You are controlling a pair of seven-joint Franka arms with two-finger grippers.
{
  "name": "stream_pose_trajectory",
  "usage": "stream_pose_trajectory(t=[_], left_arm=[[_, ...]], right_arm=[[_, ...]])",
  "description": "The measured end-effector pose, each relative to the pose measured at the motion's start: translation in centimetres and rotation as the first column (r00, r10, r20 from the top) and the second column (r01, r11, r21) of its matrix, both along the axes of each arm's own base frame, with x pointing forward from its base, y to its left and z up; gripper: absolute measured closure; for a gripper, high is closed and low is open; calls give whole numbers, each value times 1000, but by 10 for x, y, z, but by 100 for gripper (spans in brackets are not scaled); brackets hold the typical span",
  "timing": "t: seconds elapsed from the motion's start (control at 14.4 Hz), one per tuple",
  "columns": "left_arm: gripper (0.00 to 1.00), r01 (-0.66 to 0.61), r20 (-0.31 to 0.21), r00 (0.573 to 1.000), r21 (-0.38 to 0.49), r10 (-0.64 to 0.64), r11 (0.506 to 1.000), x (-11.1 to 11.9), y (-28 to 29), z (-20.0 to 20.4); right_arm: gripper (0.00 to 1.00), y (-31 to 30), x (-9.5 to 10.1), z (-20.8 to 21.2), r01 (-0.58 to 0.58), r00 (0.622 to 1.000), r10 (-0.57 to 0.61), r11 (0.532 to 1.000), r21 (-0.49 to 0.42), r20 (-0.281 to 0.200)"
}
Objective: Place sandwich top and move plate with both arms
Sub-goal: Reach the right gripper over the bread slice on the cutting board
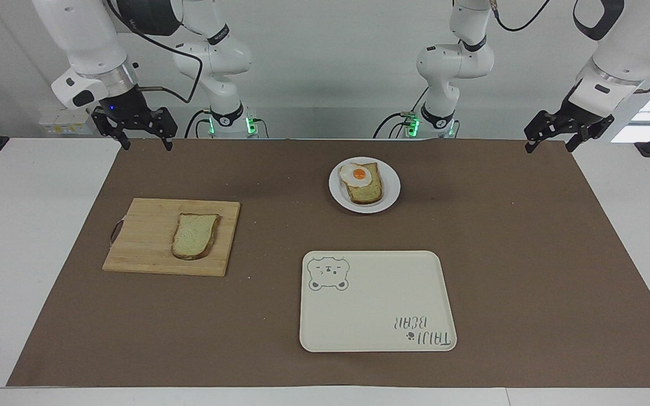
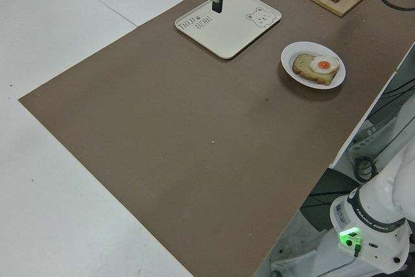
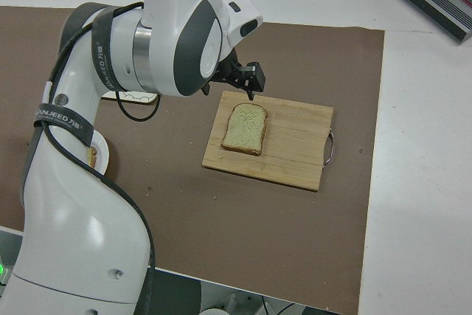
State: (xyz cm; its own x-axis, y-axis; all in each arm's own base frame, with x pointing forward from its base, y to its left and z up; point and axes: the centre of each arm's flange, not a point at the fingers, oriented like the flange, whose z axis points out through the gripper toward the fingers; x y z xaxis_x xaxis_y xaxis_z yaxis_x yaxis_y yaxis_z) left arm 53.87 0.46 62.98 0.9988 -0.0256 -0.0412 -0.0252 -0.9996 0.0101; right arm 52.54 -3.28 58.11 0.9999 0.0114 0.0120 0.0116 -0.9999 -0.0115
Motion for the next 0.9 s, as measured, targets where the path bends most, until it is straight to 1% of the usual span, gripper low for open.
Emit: stream_pose_trajectory(t=[0.21, 0.42, 0.55, 0.69, 0.9], left_arm=[[0, 0, 0, 1000, 0, 0, 1000, 0, 0, 0], [0, 0, 0, 1000, 0, 0, 1000, 0, 0, 0], [0, 0, 0, 1000, 0, 0, 1000, 0, 0, 0], [0, 0, 0, 1000, 0, 0, 1000, 0, 0, 0], [0, 0, 0, 1000, 0, 0, 1000, 0, 0, 0]], right_arm=[[0, -7, 13, -45, -3, 1000, 2, 999, 51, 20], [0, -5, 31, -87, -7, 1000, 6, 997, 83, 17], [0, -6, 47, -124, -73, 997, 69, 991, 112, 35], [0, -12, 59, -158, -122, 992, 117, 983, 134, 49], [0, -21, 71, -202, -186, 981, 179, 975, 121, 71]])
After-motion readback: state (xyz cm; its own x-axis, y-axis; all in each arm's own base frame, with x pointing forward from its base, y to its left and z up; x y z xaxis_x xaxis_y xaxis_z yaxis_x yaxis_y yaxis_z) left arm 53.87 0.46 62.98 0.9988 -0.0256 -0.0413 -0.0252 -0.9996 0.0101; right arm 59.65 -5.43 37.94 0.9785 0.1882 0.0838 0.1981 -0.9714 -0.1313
